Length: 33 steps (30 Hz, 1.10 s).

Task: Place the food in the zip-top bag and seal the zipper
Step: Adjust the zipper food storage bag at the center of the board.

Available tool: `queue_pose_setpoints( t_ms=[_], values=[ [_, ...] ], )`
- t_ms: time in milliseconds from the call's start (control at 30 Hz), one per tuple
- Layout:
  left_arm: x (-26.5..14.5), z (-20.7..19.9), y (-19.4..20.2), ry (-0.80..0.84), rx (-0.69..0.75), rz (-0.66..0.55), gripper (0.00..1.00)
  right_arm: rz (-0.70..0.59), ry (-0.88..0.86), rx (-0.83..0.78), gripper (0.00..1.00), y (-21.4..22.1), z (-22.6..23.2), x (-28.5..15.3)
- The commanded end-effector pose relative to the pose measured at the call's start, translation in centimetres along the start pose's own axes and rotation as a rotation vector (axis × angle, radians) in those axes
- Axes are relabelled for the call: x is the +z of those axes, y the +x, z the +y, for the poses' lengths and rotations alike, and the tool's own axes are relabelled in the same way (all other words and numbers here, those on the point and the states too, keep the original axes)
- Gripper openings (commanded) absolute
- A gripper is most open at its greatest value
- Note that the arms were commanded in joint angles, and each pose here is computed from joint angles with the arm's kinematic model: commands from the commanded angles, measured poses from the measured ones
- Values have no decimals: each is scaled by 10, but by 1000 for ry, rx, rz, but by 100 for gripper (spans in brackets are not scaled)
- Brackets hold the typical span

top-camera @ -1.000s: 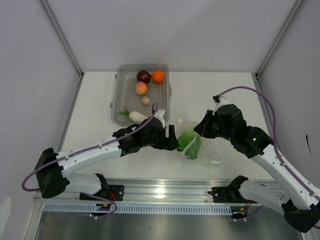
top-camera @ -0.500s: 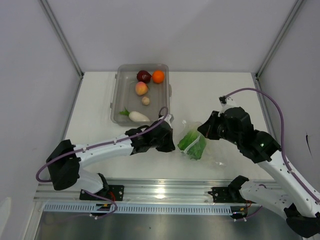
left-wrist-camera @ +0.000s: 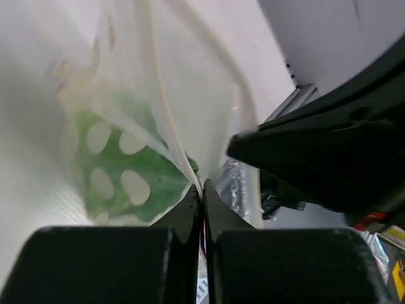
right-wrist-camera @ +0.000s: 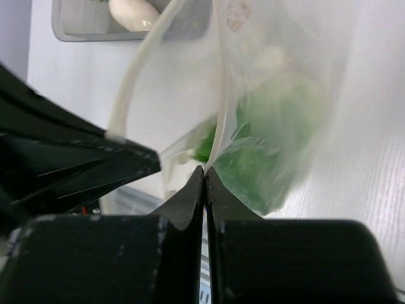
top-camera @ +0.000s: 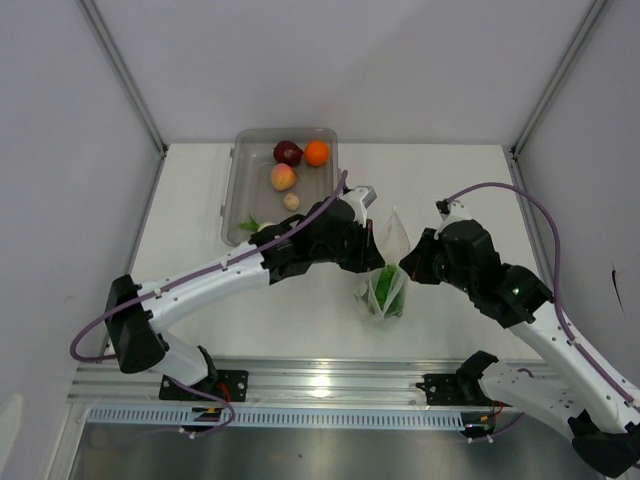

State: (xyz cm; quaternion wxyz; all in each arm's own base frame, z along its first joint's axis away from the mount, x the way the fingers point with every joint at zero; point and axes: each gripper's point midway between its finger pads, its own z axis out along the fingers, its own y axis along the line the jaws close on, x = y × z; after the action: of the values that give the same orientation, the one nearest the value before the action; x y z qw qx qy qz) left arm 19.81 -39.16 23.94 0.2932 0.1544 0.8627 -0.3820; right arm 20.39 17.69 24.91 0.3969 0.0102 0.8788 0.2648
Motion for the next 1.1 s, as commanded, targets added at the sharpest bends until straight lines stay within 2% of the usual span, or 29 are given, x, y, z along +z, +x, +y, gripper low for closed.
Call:
queue_pose_setpoints(
  t_ms=[0,133,333,500,667,733,867,933,1000,1067],
  values=[
    [-9,-39,-16,129,55,12,1,-62,50,-39,0,-19,-7,-12],
    [-12,-53,-23,173,62,16,1,-105,73,-60,0,-27,-13,-24],
    [8,-32,5,111,56,136,1,-74,161,-79,0,-19,-37,-12],
    [5,-48,-7,163,81,119,0,-80,192,-85,0,-27,-40,-15],
    [-3,-70,-29,218,117,83,1,-145,203,-94,0,-55,-32,-41],
    [-4,-75,-33,236,111,68,4,-162,212,-92,0,-58,-34,-48],
    [21,-55,-11,219,52,148,9,-145,239,-97,0,-46,-45,-36],
    [47,-27,14,150,12,231,1,-77,265,-96,0,-23,-59,-16],
    [61,-10,29,130,-29,298,1,-31,290,-95,0,-11,-67,-3],
    [62,-14,23,168,-52,300,1,-3,315,-105,0,-5,-73,3]
  ],
)
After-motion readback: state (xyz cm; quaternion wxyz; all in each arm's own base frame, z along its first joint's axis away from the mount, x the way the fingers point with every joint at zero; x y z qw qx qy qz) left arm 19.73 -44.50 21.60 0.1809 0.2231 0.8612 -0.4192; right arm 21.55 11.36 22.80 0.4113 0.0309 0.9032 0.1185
